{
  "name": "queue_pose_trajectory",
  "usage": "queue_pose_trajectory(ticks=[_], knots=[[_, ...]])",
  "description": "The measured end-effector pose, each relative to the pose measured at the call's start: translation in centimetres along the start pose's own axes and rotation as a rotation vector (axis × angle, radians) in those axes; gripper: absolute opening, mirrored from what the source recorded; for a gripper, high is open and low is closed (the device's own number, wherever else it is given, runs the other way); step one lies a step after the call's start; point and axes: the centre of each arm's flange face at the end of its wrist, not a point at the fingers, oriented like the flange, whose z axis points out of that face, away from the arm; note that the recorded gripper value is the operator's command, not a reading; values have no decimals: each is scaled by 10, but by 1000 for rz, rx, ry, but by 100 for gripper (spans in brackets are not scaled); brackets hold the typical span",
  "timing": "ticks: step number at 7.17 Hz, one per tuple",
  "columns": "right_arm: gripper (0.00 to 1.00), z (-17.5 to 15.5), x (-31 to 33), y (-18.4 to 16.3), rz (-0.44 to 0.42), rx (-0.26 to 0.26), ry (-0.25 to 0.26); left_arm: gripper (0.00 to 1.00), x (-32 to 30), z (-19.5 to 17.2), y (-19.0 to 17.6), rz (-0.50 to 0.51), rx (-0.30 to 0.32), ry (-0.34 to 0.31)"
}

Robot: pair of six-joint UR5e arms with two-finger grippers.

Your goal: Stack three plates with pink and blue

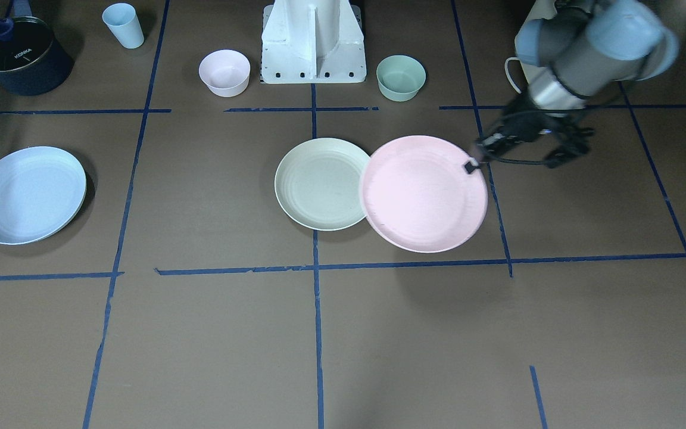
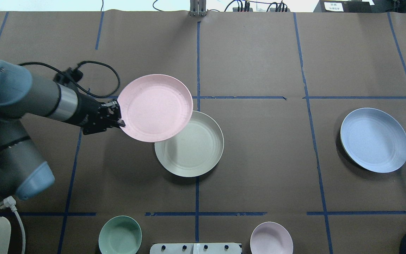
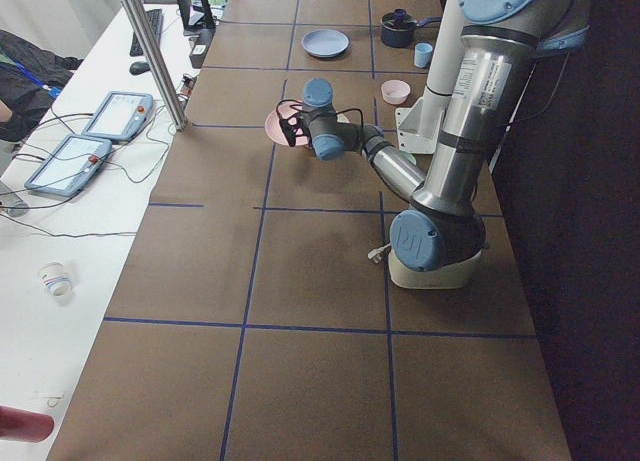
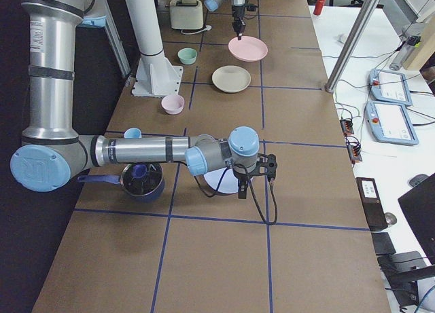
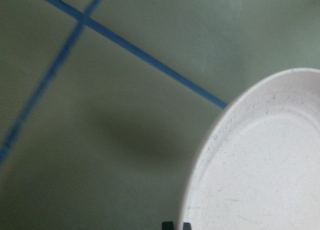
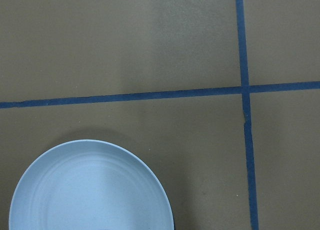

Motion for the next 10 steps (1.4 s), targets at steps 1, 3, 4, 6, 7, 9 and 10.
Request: queue_pose_trajectory(ticks=[1,3,4,6,7,9,10], knots=[[100,5,-6,1,-5,-10,-1,0,12,26,39,-11,-10,9],[100,15,-19,3,-16,-9,-9,33,20,51,82,-15,-28,14],[100,21,-26,5,-11,1,-9,84,20,55,88,-13,-31,10],[100,34,-31,12,-10,20,-6,100,18,55,88,-7,-29,6],[100,40,-31,15,-11,18,-5,100,19,53,85,-7,-24,8],[100,62,-29,28,-23,18,23,100,26,37,77,-18,-1,6],[100,81,-23,39,-26,23,28,100,32,23,79,-28,12,-11]])
